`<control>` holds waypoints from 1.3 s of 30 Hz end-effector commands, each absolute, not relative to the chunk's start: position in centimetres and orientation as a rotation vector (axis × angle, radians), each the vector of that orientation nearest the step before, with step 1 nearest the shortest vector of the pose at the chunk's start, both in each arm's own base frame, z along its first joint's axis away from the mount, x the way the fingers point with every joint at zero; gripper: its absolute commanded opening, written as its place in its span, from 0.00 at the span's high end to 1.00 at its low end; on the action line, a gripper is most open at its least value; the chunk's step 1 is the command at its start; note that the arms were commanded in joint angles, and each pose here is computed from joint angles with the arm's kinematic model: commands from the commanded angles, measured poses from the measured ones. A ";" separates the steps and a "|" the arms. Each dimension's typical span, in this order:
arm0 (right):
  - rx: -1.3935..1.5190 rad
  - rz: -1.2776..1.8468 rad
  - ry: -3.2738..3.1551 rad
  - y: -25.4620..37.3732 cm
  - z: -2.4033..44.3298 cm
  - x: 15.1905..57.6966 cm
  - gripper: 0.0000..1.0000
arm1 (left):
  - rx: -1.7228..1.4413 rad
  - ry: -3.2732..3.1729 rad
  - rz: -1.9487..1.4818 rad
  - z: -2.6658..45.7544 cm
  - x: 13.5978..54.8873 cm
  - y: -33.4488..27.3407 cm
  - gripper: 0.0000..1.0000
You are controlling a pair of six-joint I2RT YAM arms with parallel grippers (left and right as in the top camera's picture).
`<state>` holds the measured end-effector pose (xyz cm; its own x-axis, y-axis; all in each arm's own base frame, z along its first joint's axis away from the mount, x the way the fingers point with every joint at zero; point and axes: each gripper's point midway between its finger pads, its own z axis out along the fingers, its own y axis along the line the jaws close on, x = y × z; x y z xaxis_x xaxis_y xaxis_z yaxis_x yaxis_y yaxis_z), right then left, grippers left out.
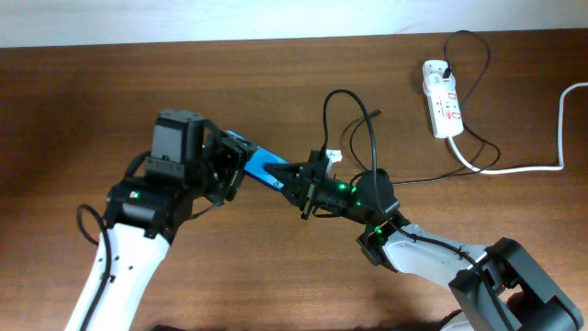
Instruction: Plug charger to phone and switch on socket
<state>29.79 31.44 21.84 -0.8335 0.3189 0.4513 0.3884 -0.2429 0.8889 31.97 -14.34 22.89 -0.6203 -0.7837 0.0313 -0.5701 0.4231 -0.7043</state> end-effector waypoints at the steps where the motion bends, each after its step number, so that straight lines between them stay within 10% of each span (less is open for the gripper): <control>1: -0.841 -2.375 -1.871 31.2 24.4 30.1 0.96 | -1.219 2.401 -0.957 21.3 32.4 -14.3 0.43; 6: -0.846 -2.379 -1.870 31.1 24.4 30.1 0.96 | -1.222 2.403 -0.955 21.1 32.6 -14.4 0.63; 39: -0.931 -2.373 -1.874 30.8 23.8 31.0 0.96 | -1.563 2.274 -1.032 21.2 32.8 -14.4 0.91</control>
<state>30.40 31.15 21.90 -0.8180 0.3496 0.4568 0.3830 -0.2614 0.8860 33.13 -14.53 21.70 -0.5459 -0.8314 0.1041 -0.6455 0.3381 -0.6848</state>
